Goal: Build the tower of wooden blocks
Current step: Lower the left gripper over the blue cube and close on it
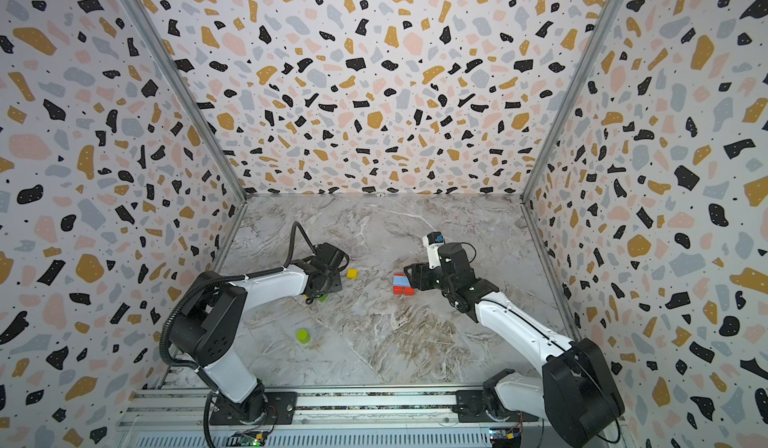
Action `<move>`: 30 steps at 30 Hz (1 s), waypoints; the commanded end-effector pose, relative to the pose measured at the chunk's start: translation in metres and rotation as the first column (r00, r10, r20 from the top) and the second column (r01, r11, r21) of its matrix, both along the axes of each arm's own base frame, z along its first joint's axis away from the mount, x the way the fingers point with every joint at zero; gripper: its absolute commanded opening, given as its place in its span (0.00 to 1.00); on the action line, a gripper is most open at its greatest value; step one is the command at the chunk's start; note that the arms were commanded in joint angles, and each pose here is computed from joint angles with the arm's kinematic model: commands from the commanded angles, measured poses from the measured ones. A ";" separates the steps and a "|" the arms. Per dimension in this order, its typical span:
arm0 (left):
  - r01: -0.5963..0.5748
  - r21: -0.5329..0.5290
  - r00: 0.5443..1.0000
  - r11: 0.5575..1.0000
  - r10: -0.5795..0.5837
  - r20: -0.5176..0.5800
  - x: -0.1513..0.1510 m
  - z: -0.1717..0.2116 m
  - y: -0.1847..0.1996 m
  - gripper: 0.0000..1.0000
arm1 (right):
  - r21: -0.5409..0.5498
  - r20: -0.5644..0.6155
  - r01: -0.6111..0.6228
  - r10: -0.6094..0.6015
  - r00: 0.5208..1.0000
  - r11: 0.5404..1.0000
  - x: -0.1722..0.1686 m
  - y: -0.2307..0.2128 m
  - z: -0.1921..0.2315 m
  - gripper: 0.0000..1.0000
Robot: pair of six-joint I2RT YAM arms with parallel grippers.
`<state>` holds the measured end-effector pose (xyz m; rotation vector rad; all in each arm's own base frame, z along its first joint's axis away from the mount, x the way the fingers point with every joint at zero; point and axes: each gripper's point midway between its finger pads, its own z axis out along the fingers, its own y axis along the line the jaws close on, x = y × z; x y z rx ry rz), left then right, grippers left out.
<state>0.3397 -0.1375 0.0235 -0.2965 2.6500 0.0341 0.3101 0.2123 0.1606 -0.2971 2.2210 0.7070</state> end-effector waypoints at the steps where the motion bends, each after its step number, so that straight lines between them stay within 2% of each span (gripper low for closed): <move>1: -0.017 -0.023 1.000 1.000 0.018 0.016 -0.002 0.004 0.001 0.58 | 0.013 0.009 -0.005 0.005 1.000 1.000 -0.002 0.002 0.004 0.74; 19: -0.009 -0.051 1.000 0.999 0.010 0.019 0.004 0.001 -0.008 0.53 | 0.008 0.012 -0.003 0.003 1.000 1.000 -0.003 0.002 0.004 0.74; 30: 0.019 -0.015 1.000 1.000 -0.019 0.014 0.021 0.002 -0.015 0.52 | 0.003 0.014 -0.002 0.002 1.000 1.000 -0.002 0.001 0.004 0.74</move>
